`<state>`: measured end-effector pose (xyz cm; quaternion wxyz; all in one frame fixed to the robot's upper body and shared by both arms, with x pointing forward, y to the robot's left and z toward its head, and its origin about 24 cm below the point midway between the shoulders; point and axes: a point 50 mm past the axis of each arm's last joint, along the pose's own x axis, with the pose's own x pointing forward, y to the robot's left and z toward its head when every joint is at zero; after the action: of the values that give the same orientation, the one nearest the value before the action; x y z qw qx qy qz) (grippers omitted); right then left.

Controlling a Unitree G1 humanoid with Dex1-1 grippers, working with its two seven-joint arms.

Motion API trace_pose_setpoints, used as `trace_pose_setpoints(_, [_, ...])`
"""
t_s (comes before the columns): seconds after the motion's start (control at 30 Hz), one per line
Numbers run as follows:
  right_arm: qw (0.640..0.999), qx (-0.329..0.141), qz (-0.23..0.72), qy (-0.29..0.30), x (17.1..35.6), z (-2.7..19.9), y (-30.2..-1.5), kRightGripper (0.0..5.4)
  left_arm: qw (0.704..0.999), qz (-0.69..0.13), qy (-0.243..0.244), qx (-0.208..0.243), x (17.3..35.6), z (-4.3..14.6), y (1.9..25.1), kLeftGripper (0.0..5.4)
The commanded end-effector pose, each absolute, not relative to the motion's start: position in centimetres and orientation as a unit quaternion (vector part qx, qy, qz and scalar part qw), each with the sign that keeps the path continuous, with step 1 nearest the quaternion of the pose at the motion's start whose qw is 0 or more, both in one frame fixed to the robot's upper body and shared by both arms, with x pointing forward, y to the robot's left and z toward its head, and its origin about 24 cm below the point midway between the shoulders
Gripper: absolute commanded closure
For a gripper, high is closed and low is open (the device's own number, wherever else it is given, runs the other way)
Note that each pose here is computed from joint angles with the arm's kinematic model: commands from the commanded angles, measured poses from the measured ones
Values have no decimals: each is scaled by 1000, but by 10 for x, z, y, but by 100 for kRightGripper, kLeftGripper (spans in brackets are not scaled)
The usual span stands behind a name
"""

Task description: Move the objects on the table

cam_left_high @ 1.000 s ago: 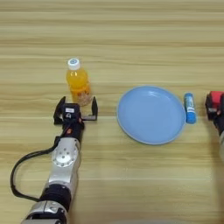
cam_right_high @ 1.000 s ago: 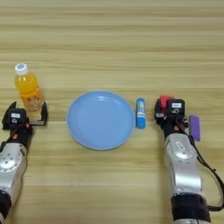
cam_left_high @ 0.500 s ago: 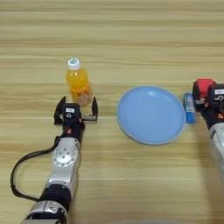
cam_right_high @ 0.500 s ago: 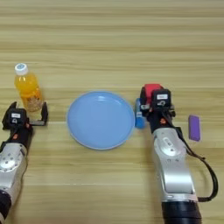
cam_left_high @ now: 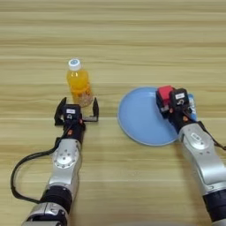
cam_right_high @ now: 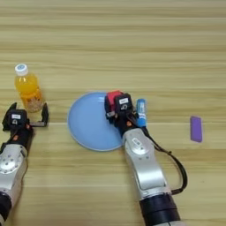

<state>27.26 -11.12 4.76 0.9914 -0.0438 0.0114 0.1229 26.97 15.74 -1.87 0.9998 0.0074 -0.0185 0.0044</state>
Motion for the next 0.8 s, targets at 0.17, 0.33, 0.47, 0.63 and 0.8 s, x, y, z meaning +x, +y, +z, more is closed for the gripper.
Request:
trace_pose_setpoints(0.17, [986,-32,161,39,270,34,-96,312,1000,6,-3,9,267,-25,157,0])
trace_pose_setpoints(0.33, [982,-16,181,59,265,28,-90,312,1000,6,-3,9,267,-25,157,0])
trace_pose_setpoints(0.47, [980,-16,185,67,264,23,-89,312,1000,6,-3,9,267,-25,157,0])
trace_pose_setpoints(0.63, [982,-28,179,54,264,26,-90,257,1000,6,-2,10,267,-25,157,0])
trace_pose_setpoints(0.8, [986,-29,166,12,266,39,-94,175,1000,5,0,9,267,-25,157,0])
